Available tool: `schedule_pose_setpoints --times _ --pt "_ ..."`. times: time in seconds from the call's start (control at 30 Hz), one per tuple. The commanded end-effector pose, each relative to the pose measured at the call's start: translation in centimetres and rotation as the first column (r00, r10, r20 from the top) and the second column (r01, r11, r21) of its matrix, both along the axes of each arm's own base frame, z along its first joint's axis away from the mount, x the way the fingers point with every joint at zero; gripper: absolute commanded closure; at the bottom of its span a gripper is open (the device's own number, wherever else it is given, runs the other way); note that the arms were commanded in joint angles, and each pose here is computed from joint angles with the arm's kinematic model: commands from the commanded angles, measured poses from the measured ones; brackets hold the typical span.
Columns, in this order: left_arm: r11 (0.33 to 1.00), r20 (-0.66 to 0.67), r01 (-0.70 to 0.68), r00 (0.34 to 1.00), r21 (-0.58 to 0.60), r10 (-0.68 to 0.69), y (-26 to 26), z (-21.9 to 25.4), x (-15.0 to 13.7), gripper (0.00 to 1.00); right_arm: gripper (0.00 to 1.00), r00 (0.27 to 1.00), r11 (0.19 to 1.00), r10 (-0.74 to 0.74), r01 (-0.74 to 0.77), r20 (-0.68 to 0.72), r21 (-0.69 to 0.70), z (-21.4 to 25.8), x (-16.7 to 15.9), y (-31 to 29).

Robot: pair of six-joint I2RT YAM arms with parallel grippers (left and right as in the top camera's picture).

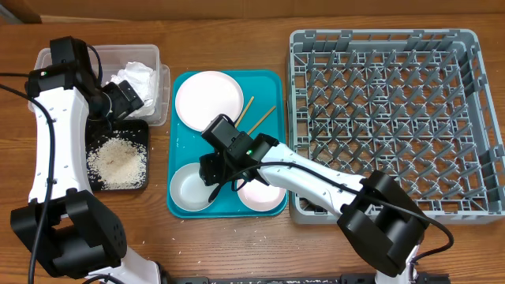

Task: Sort waste into correct bins and load items into the dishwasher
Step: 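Move the left arm back to rest and grasp the grey bowl with the right gripper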

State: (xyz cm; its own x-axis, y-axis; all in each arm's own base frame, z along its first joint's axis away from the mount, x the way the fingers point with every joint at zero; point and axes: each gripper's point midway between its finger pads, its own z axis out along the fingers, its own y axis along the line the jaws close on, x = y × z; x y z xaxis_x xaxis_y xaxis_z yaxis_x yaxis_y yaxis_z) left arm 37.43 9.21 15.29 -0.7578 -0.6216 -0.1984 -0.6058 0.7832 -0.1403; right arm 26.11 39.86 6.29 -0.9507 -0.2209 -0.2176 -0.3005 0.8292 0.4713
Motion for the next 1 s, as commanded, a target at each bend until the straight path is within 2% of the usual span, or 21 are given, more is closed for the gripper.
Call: schedule_pose_setpoints --times 0.0,0.07,0.37,0.53,0.6,0.8,0.9,0.97 --pt "1.0 0.021 0.02 1.0 -0.001 -0.02 -0.3 0.6 0.0 0.0 0.62 0.999 1.0 -0.02 0.02 -0.035 0.008 -0.6 0.4 0.3" --pt "1.0 0.021 0.02 1.0 0.0 -0.02 -0.3 0.6 0.0 0.0 0.69 0.999 1.0 -0.02 0.02 -0.035 0.007 -0.6 0.4 0.3" --pt "1.0 0.021 0.02 1.0 -0.001 -0.02 -0.3 0.6 0.0 0.0 0.7 0.996 0.999 -0.045 0.044 -0.074 -0.015 -1.9 0.3 0.1" --pt "1.0 0.021 0.02 1.0 -0.001 -0.02 -0.3 0.6 0.0 0.0 0.83 0.996 0.999 -0.047 0.045 -0.079 -0.025 -1.9 0.2 0.0" --pt "1.0 0.021 0.02 1.0 -0.001 -0.02 -0.3 0.6 0.0 0.0 0.94 0.996 0.999 -0.043 0.041 -0.077 -0.027 -1.7 0.3 0.0" --pt "1.0 0.021 0.02 1.0 -0.001 -0.02 -0.3 0.6 0.0 0.0 0.96 0.999 1.0 -0.023 0.023 -0.046 -0.012 0.5 1.2 0.4" --pt "1.0 0.021 0.02 1.0 -0.001 -0.02 -0.3 0.6 0.0 0.0 0.96 0.996 0.995 -0.088 0.088 0.017 -0.041 3.7 3.5 -1.2" --pt "1.0 0.021 0.02 1.0 0.0 -0.02 -0.3 0.6 0.0 0.0 0.96 0.976 0.975 -0.181 0.194 0.123 -0.109 6.7 6.4 -4.4"
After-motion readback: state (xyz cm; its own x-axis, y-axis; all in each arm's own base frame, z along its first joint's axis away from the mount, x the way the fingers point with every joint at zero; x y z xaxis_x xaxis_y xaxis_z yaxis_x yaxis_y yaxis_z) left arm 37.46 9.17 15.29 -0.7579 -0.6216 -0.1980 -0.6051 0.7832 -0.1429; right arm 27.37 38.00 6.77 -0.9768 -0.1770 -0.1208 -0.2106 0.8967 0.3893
